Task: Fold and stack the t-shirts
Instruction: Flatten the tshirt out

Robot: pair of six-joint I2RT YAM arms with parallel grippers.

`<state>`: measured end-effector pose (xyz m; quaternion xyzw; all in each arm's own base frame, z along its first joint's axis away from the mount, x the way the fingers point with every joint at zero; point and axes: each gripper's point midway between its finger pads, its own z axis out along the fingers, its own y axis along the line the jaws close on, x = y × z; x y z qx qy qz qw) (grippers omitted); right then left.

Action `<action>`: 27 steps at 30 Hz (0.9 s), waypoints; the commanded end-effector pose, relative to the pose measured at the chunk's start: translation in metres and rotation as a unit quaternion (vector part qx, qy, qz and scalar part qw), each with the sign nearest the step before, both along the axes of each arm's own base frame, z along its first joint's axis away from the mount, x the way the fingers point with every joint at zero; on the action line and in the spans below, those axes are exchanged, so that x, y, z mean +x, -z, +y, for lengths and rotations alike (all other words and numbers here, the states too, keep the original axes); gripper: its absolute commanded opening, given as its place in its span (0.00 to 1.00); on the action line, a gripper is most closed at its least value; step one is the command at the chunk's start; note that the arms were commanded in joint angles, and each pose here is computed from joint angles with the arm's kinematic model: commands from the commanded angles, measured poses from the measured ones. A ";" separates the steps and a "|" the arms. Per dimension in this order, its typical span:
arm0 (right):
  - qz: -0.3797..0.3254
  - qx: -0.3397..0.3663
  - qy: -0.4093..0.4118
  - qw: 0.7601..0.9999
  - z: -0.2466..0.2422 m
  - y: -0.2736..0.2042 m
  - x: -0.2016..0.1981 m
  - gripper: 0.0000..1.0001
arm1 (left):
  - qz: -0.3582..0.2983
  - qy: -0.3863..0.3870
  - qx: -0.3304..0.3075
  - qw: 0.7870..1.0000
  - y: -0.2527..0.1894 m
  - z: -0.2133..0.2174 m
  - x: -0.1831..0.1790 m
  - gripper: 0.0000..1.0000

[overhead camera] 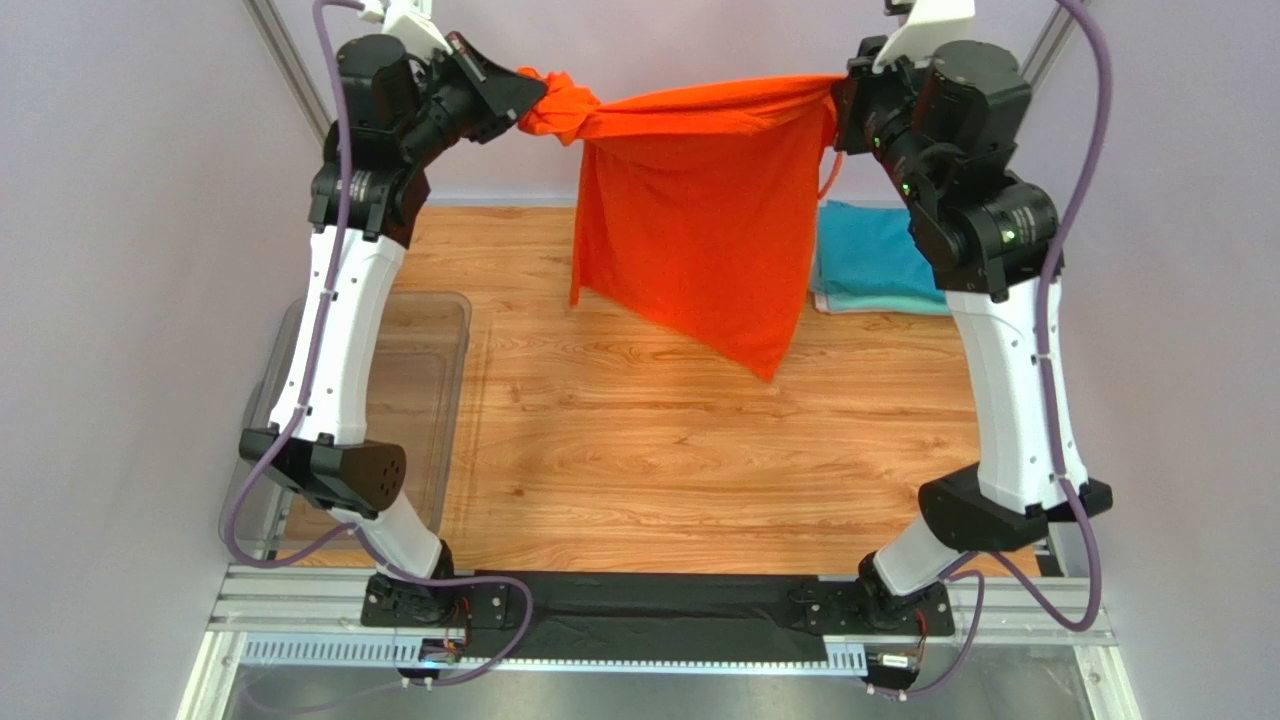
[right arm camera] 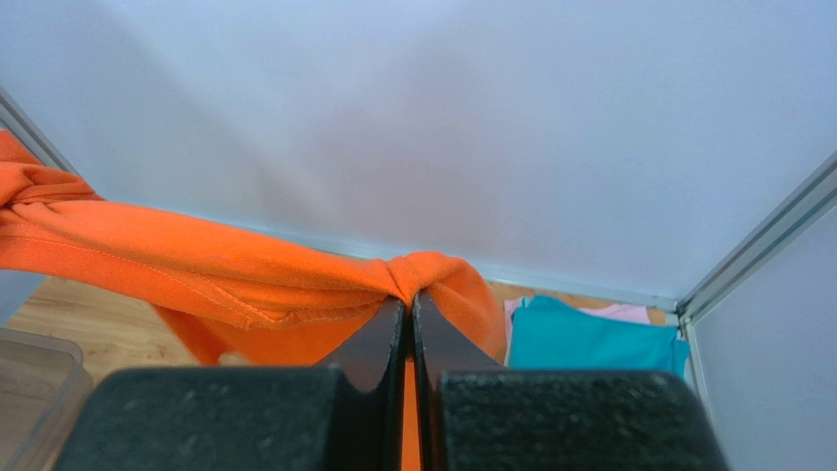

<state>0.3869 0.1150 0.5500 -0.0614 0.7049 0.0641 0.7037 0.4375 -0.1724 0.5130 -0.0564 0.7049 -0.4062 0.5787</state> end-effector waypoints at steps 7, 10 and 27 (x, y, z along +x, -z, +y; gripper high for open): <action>0.172 0.031 -0.007 0.985 -0.016 0.165 -0.076 0.00 | 0.054 0.004 -0.002 0.999 0.098 0.020 -0.090 0.00; 0.288 0.061 -0.041 0.955 -0.003 0.276 -0.118 0.00 | 0.148 -0.026 0.006 0.989 0.204 0.033 -0.119 0.04; 0.425 0.108 0.006 0.899 -0.015 0.396 -0.183 1.00 | 0.246 0.059 0.069 0.965 0.324 0.004 -0.200 1.00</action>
